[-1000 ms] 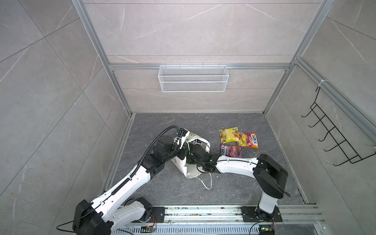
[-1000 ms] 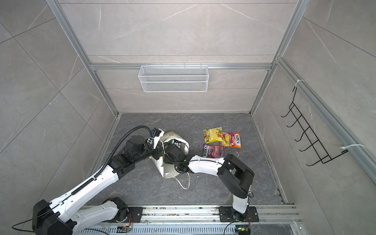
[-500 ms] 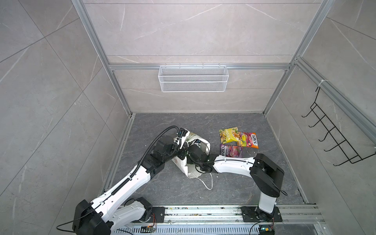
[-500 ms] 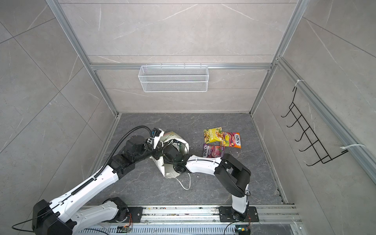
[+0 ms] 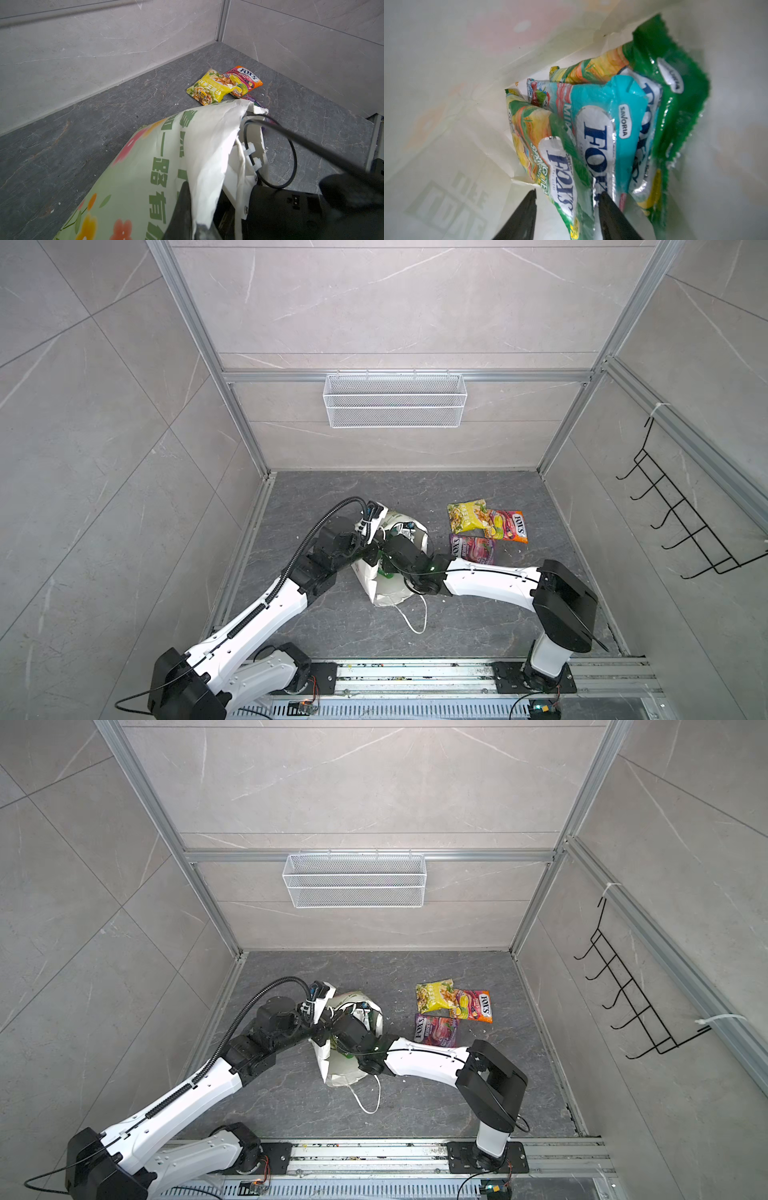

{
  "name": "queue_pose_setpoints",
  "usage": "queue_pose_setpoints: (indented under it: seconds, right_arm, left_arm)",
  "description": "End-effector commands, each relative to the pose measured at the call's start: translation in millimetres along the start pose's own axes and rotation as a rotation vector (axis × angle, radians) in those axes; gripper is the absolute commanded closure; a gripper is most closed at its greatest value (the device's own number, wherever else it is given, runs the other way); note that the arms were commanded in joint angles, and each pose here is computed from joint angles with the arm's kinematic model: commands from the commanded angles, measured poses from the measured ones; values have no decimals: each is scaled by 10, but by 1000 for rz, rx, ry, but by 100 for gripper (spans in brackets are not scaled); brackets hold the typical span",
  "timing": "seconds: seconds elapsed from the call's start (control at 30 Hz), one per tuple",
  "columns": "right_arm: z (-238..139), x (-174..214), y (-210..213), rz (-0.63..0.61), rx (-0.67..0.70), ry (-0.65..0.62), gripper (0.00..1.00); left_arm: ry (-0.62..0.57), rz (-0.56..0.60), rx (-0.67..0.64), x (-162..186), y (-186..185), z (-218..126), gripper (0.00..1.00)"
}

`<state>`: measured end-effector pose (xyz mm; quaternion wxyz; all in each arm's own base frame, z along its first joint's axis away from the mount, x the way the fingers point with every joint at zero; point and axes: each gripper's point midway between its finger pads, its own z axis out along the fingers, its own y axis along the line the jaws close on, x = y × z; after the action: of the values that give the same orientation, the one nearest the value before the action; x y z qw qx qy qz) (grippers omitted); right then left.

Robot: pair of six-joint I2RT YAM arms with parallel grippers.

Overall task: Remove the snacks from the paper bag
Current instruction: 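Close the right gripper on the green FOX'S Spring Tea pack inside the bag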

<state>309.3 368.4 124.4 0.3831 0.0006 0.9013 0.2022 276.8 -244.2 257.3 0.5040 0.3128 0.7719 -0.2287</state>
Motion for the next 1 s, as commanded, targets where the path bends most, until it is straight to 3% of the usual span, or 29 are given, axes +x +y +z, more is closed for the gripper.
queue_pose_setpoints:
  seconds: [0.0, 0.27, 0.6, 0.97]
  right_arm:
    - [145, 74, -13, -27, 31, 19, 50]
    - [428, 233, 79, -21, 33, 100, 53]
    - [320, 99, 226, -21, -39, 72, 98]
    - [-168, -166, 263, -52, -139, 0, 100]
  left_arm:
    - [-86, 35, 28, -241, -69, -53, 100]
    - [-87, 37, 26, -245, -67, -70, 100]
    - [-81, 31, 15, -196, -48, -70, 100]
    - [-79, 30, -22, -164, 19, -40, 100]
